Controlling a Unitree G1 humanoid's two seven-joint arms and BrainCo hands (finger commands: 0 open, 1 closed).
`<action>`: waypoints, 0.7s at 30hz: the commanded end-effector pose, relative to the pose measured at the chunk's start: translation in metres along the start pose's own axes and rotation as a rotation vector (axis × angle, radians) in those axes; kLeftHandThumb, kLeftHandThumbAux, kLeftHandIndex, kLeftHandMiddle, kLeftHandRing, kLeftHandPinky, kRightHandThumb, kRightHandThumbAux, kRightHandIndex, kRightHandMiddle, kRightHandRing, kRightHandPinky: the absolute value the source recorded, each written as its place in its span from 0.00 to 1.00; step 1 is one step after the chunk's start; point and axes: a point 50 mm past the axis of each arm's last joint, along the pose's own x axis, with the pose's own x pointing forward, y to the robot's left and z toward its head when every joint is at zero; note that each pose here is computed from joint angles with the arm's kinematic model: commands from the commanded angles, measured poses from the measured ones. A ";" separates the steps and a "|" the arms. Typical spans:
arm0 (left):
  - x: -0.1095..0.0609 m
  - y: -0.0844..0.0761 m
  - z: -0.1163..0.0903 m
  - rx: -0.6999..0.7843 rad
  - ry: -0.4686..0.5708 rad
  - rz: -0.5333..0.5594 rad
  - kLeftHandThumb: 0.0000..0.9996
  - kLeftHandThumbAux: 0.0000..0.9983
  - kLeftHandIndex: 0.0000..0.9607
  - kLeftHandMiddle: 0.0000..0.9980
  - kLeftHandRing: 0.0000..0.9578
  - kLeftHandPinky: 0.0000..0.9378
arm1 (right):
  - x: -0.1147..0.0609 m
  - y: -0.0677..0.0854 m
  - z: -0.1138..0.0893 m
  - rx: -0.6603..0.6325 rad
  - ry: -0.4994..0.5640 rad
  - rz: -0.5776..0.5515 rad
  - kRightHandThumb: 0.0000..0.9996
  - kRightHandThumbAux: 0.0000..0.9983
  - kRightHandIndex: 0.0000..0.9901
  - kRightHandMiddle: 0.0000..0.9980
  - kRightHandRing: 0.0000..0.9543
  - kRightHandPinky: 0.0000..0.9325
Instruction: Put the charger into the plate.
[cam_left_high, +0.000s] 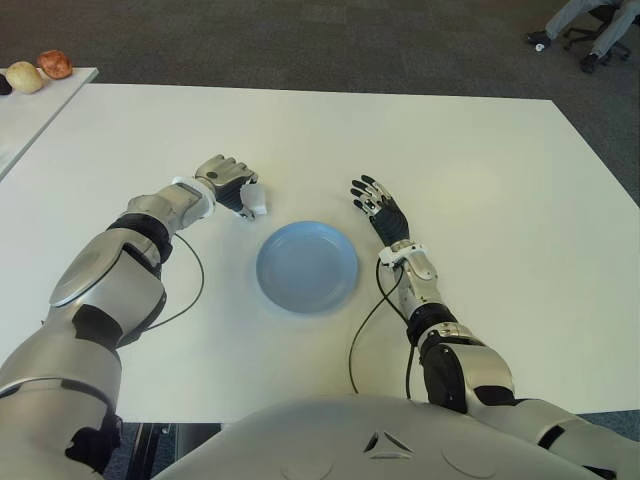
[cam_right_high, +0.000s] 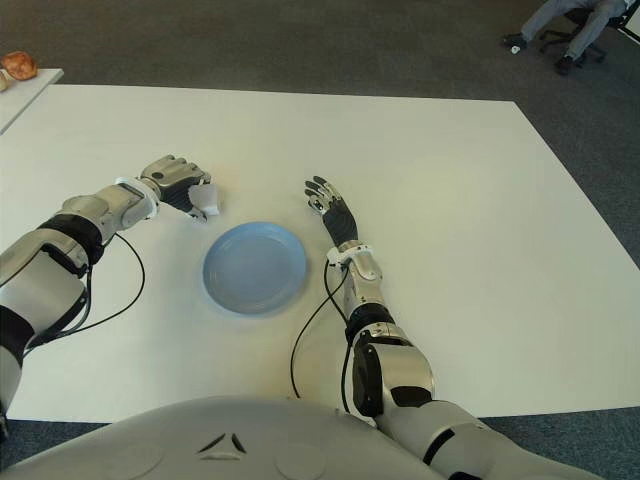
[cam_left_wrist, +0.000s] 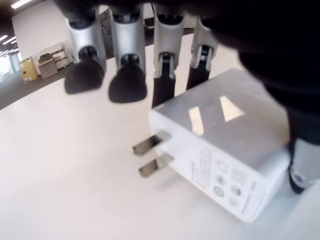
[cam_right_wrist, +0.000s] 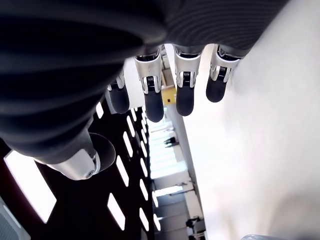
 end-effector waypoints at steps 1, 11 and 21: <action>-0.002 0.018 -0.008 -0.060 0.010 0.080 0.85 0.67 0.41 0.54 0.87 0.85 | -0.030 -0.003 -0.045 0.093 0.196 -0.075 0.00 0.60 0.12 0.17 0.12 0.06; -0.020 0.065 -0.001 -0.047 -0.080 0.279 0.85 0.67 0.41 0.54 0.87 0.84 | -0.029 -0.002 -0.044 0.094 0.197 -0.066 0.00 0.58 0.11 0.16 0.11 0.06; -0.036 0.086 0.018 -0.038 -0.135 0.365 0.85 0.67 0.42 0.54 0.87 0.84 | -0.027 -0.002 -0.044 0.100 0.202 -0.071 0.00 0.58 0.10 0.15 0.11 0.07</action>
